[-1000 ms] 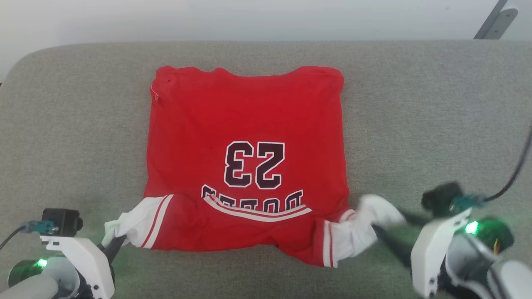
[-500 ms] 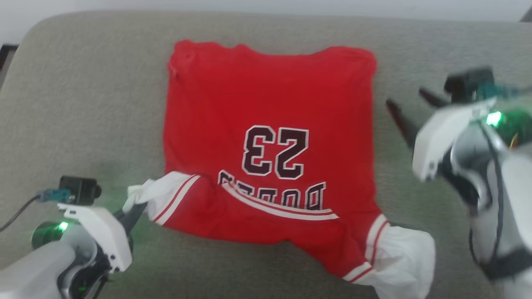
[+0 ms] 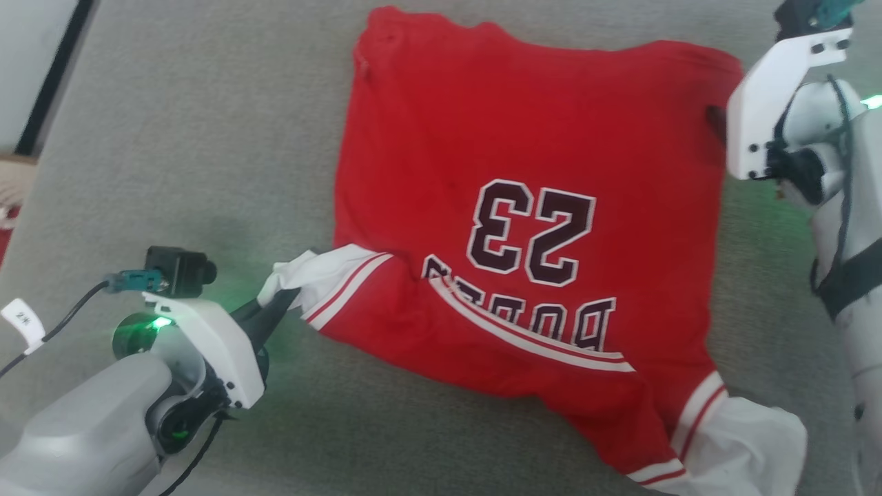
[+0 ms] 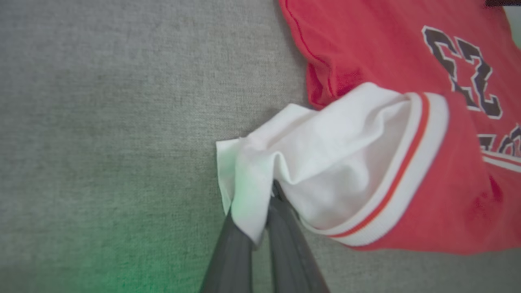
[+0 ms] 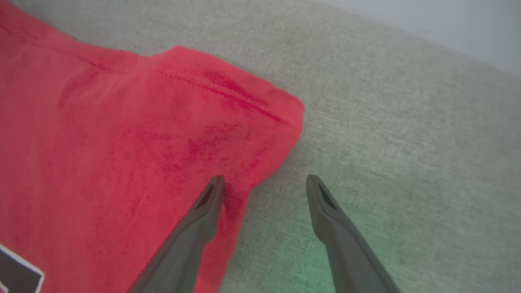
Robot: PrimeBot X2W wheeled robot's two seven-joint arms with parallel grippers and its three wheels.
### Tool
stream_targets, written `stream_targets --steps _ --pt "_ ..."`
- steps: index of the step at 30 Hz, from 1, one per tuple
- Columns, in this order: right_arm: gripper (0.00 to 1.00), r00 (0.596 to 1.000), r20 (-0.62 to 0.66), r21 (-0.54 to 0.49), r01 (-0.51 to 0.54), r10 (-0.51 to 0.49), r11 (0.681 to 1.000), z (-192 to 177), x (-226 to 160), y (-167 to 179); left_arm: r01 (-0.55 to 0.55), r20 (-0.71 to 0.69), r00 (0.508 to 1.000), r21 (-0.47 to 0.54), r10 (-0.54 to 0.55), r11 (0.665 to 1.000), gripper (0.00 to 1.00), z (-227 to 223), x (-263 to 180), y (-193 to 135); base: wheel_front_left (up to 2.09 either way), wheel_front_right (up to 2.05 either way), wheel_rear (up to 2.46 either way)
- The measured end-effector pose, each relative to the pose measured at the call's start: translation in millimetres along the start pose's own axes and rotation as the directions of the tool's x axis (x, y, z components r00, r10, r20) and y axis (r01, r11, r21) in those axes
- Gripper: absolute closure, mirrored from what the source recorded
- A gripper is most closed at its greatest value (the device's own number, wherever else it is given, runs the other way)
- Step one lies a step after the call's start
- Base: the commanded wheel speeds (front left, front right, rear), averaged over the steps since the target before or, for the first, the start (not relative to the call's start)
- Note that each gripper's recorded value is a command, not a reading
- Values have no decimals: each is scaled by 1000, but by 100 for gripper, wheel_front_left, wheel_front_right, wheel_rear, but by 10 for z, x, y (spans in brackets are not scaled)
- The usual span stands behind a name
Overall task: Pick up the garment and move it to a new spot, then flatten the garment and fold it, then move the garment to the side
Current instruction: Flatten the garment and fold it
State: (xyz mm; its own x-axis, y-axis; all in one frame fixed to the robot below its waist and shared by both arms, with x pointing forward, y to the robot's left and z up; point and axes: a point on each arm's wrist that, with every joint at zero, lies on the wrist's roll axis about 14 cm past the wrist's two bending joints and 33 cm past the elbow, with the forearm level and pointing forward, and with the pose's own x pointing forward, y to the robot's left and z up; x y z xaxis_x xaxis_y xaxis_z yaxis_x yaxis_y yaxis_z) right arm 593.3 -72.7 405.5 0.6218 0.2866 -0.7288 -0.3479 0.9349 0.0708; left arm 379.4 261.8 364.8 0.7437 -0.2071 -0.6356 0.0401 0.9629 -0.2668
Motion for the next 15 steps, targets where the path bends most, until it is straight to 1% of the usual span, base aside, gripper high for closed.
stream_targets --steps 3,7,9,10,11,12,15 --pt "0 994 -107 27 7 -4 1000 -110 114 -11 -11 1 1000 -11 11 1000 100 -22 -11 34 0 0 0" --pt "0 971 -240 72 -1 18 997 -227 188 50 -30 -2 1000 -24 30 999 100 -70 -40 89 0 0 0" --pt "0 959 -284 73 -1 22 997 -271 203 78 -35 -1 999 -29 35 999 100 -82 -40 95 0 0 0" --pt "0 954 -299 57 4 13 998 -283 209 87 -38 -3 999 -31 37 999 100 -93 -40 97 0 0 0" --pt "60 952 -306 50 5 11 999 -286 214 99 -39 -4 999 -32 39 999 100 -101 -39 98 0 0 0" --pt "100 952 -305 53 4 12 999 -288 222 105 -40 -5 999 -34 40 999 100 -106 -37 99 0 0 0" --pt "100 965 -262 54 -2 16 999 -224 237 147 -38 -2 999 -35 38 999 100 -104 -27 89 0 0 0"
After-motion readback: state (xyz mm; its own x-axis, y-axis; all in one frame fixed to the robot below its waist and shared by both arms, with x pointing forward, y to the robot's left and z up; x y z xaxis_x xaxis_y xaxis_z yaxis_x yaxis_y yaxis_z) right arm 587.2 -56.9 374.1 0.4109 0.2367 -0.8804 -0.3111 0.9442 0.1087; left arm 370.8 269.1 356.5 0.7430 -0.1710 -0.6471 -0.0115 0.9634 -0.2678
